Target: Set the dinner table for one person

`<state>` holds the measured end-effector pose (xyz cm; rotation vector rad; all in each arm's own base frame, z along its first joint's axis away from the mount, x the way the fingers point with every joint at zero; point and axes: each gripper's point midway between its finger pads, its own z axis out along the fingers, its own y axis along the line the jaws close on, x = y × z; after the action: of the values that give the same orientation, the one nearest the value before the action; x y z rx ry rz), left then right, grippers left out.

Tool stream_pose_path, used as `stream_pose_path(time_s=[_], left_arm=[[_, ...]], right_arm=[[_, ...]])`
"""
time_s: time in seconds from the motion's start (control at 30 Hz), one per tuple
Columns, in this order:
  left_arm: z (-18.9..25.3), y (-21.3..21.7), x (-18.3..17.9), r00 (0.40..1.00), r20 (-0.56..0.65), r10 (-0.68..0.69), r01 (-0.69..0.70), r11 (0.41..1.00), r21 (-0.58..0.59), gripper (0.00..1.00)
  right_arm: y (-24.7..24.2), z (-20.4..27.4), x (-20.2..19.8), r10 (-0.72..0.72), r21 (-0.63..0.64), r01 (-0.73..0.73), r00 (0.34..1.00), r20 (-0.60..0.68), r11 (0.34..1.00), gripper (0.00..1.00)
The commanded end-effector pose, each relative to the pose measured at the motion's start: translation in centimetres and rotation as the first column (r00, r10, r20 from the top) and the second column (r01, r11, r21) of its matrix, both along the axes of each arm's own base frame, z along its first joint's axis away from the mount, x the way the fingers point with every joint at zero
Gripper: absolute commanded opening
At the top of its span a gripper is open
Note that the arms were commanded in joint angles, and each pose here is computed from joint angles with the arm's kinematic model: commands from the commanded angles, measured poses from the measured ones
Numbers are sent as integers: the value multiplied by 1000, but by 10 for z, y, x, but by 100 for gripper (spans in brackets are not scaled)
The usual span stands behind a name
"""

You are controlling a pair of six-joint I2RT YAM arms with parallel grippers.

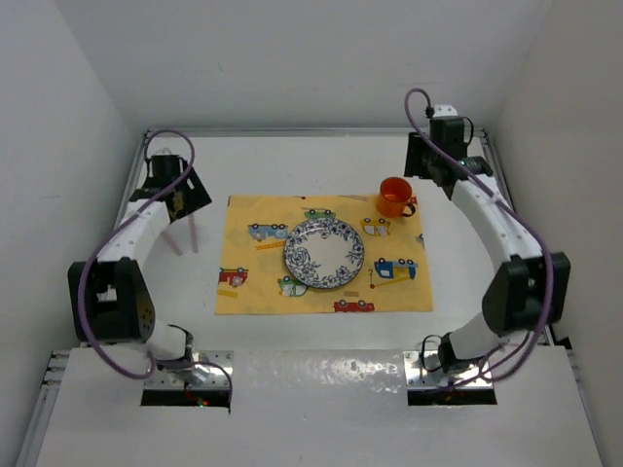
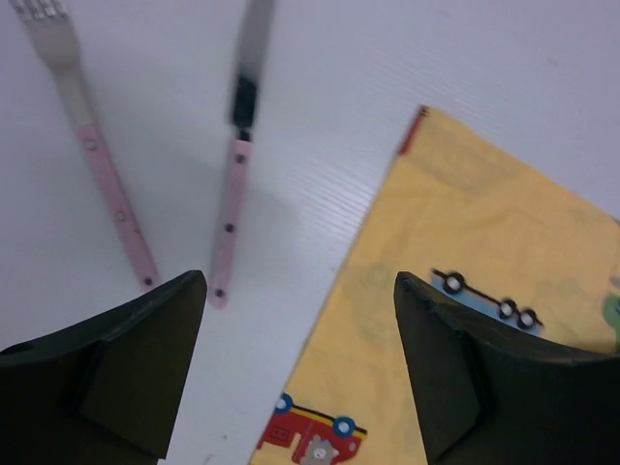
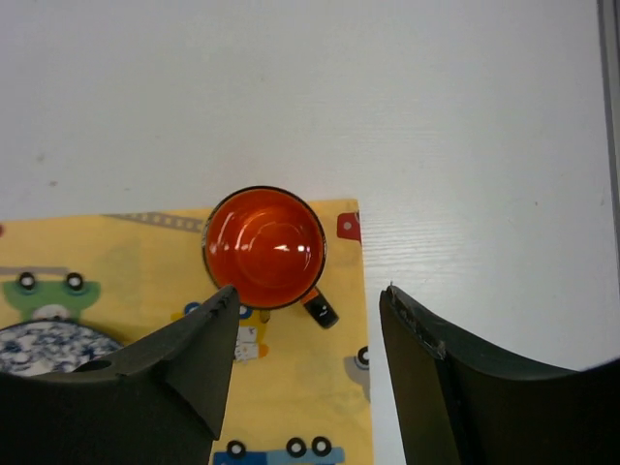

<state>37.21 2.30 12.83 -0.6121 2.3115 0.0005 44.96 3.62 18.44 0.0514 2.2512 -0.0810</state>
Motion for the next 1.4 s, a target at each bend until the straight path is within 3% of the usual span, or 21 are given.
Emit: stream_pose_path(time_s=[0.0,0.27,0.47,0.9,1.03,1.1,1.13,1.23,1.37], left_arm=[[-24,37,-4,987,-100,129,-131,991,-14,74],[-46,53,19,977,-181,115,-114,993,16,57],[-73,51,22,969,-239,61,-59,998,15,48],[-126,31,1,922,-387,5,-8,1000,-7,35],[-137,30,-6,906,-422,7,-11,1000,-7,26],[-142,28,-12,899,-437,2,-11,1000,-19,13],[-142,27,-11,901,-434,1,-12,1000,-22,13],[-139,23,-11,904,-428,-15,-3,999,-43,0],[-104,16,3,934,-357,-24,22,1000,-9,0]], right_arm=[[14,8,-33,3,111,-5,1000,17,994,60],[34,-2,-89,32,248,-31,999,-2,968,59],[34,-17,-120,49,244,-43,999,-22,969,59],[32,-22,-142,54,256,-46,998,-28,966,59],[31,-23,-146,52,253,-41,998,-35,967,59],[29,-23,-148,47,249,-37,998,-36,968,59],[29,-23,-149,45,247,-35,998,-34,968,59],[27,-21,-151,38,243,-29,999,-32,969,59],[24,-15,-151,28,231,-22,999,-23,973,59]])
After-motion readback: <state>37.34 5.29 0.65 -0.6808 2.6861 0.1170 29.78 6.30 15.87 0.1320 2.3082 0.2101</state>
